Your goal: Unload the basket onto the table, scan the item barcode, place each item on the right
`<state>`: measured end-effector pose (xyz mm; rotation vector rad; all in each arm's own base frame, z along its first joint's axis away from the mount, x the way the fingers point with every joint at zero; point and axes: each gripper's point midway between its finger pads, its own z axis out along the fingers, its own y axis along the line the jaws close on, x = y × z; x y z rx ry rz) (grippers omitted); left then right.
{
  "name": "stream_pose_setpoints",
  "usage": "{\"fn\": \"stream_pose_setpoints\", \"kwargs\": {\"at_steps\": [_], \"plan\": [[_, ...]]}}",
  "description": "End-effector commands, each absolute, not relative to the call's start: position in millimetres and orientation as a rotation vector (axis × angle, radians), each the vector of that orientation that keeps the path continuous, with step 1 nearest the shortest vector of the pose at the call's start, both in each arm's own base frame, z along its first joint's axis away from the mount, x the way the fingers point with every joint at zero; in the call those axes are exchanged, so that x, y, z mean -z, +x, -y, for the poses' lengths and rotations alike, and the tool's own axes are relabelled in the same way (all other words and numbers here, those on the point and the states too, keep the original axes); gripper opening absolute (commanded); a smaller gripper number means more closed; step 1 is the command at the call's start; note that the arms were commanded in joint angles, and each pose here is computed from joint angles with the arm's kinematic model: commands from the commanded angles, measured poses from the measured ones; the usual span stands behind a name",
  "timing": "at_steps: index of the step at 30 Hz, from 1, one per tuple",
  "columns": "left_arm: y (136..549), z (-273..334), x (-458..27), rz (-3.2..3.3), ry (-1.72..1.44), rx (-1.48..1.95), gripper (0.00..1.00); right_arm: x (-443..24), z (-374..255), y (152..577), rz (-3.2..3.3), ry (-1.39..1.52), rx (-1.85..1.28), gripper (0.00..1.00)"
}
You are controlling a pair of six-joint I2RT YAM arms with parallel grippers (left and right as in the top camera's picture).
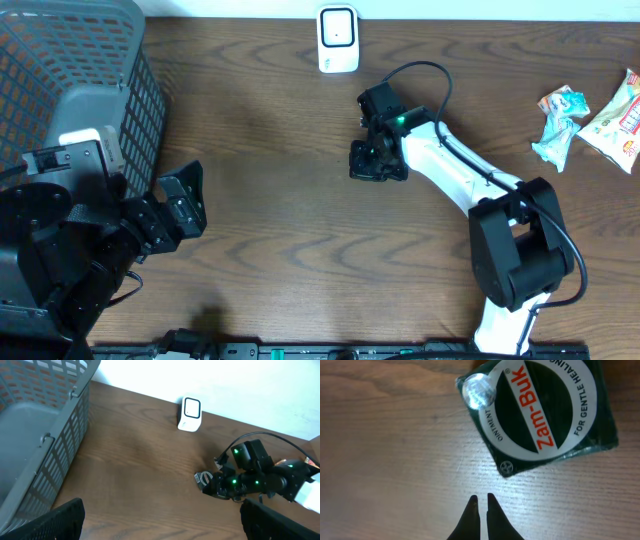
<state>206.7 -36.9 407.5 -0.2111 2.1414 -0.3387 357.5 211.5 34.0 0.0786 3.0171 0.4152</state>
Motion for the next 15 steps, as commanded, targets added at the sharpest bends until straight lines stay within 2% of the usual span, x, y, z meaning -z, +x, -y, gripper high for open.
{"fn": "stream_pose_setpoints", "kwargs": {"at_steps": [1, 8, 15], "plan": [[206.4, 33.7, -409.6, -2.133, -0.232, 0.329, 0.98, -19.6, -202.5, 359.4, -3.025, 0.181, -0.308, 0.01], [206.4, 33.7, -409.6, -2.133, -0.232, 0.329, 0.98, -3.4, -193.0, 368.5, -3.000, 0.267, -0.211, 0.01], [206.4, 33.7, -409.6, -2.133, -0.232, 0.329, 0.98, -7.5, -162.6, 394.5, -2.893, 0.320, -0.049, 0.01]]}}
